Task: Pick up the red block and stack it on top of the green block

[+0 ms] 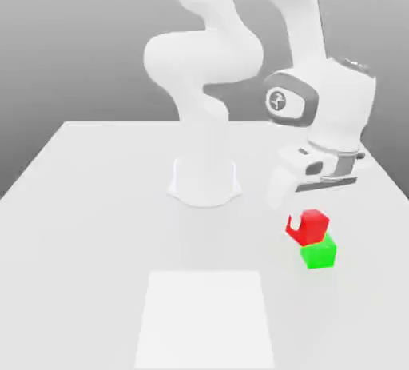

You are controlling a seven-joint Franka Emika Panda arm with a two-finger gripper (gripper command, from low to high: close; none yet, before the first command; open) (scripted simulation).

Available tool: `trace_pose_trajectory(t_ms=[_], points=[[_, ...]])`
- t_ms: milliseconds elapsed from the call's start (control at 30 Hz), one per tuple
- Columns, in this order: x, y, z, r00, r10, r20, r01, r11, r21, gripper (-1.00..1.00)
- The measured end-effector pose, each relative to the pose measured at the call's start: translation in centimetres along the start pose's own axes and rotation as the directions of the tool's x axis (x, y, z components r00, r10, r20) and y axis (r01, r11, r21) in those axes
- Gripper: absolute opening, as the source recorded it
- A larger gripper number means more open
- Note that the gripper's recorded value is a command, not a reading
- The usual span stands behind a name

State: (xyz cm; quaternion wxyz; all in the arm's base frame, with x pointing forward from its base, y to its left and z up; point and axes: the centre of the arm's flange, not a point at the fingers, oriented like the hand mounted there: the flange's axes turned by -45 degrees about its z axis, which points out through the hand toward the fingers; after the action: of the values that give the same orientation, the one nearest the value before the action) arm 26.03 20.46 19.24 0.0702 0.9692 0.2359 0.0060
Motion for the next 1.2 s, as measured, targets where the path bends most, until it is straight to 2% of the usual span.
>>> trace_pose_trajectory(t_ms=[267, 567, 600, 833, 1200], points=[[-0.1, -0.1, 1.4, 1.0, 0.011, 0.01, -0.011, 0.999, 0.038, -1.0], [-0.1, -1.7, 1.4, 1.0, -0.001, -0.015, 0.003, 0.992, 0.124, -1.0], [0.0, -1.7, 1.4, 1.0, 0.002, -0.018, 0.0, 0.991, 0.132, 1.0], [-0.1, -1.9, 1.3, 1.0, -0.005, -0.019, 0.007, 0.991, 0.131, 1.0], [-0.2, -0.6, 1.3, 1.0, -0.006, 0.008, 0.006, 0.999, 0.032, 1.0]])
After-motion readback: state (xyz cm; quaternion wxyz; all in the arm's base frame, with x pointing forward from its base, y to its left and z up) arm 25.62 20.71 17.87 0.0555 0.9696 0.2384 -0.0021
